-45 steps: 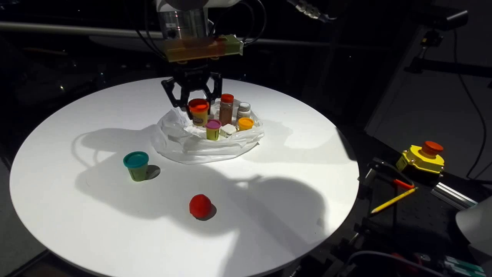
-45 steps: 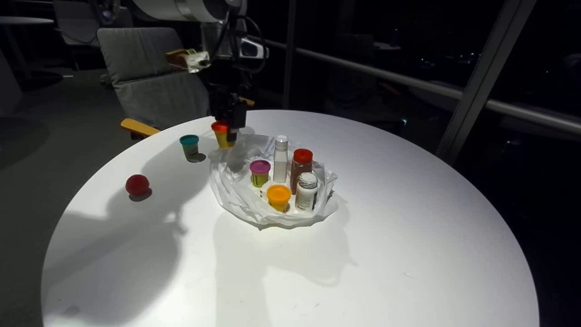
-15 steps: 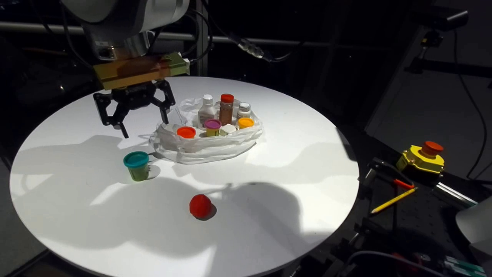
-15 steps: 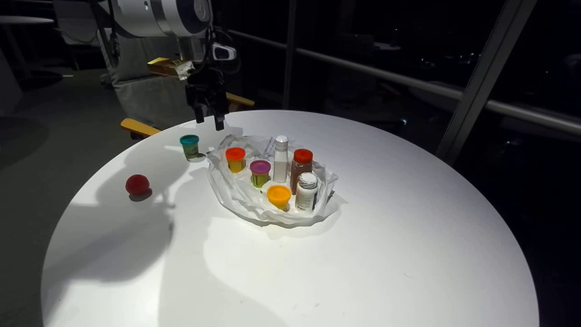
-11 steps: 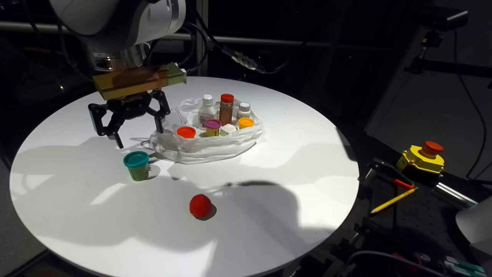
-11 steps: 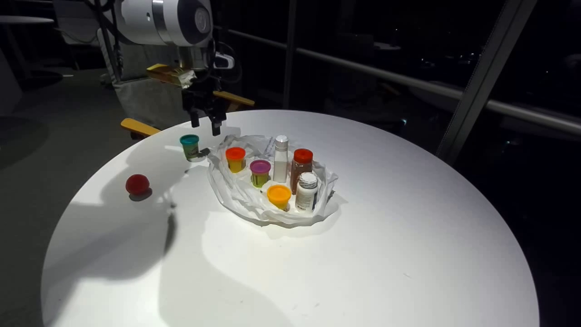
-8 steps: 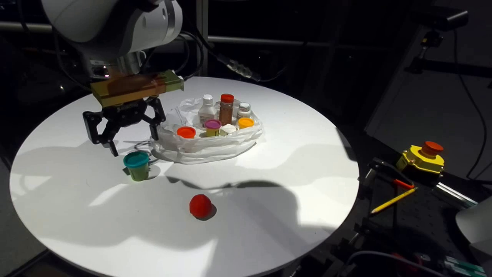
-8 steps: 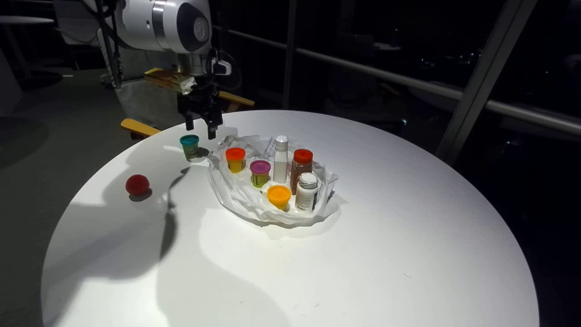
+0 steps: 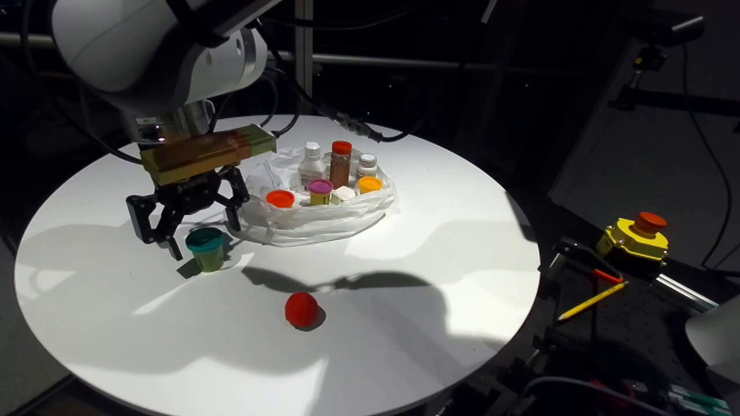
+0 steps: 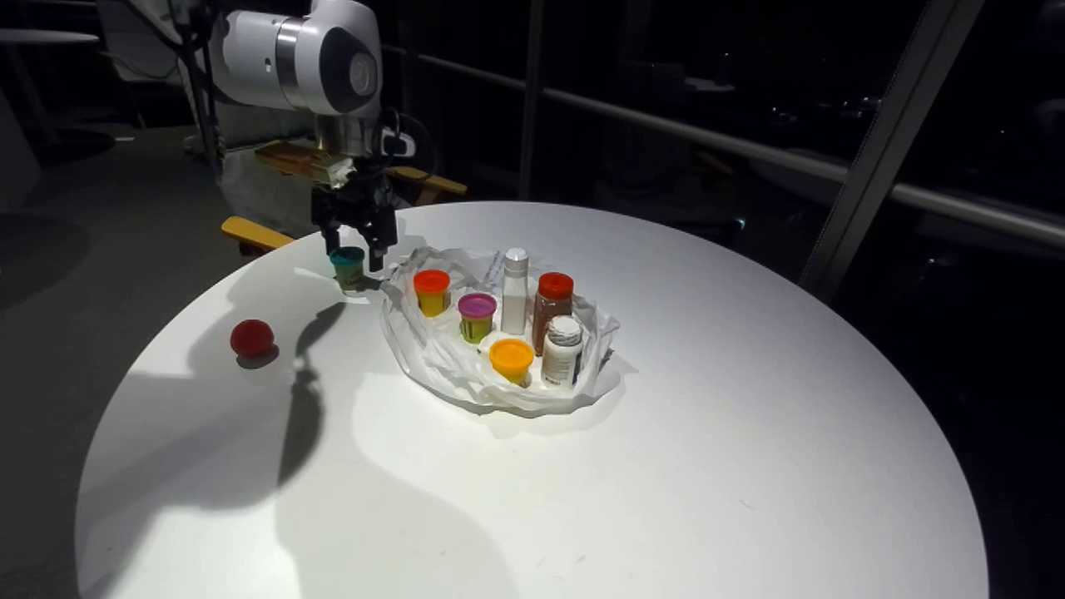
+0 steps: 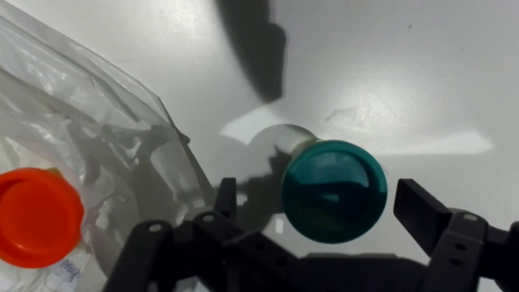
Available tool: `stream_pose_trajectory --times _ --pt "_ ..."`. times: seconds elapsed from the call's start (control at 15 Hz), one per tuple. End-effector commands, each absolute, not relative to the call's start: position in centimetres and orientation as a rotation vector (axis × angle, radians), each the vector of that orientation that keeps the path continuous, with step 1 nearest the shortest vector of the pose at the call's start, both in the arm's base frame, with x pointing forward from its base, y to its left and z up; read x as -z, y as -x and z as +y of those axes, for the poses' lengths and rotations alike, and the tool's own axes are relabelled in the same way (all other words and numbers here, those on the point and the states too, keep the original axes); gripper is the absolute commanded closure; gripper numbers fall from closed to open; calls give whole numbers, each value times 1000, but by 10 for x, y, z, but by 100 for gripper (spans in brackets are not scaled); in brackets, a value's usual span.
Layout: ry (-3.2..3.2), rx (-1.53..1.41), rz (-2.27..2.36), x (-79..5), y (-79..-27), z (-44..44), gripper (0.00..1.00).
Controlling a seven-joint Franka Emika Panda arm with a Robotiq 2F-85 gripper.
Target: Pick up the objects on the table and put them on the plastic
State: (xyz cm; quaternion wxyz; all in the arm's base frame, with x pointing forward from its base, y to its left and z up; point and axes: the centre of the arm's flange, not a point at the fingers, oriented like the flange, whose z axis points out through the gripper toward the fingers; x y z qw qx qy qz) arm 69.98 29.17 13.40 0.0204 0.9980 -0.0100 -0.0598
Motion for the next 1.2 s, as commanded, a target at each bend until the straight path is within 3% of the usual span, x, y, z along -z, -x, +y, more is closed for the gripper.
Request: stream_pose_trajectory --times 0.0,0.4,0.53,1.13 --pt "-3102 221 21 -130 -711 300 16" --pt "-3098 167 31 -132 -707 304 66" --pt "-3061 158 -6 -140 -703 305 77" --pt "-2948 -10 -272 -217 -667 279 77"
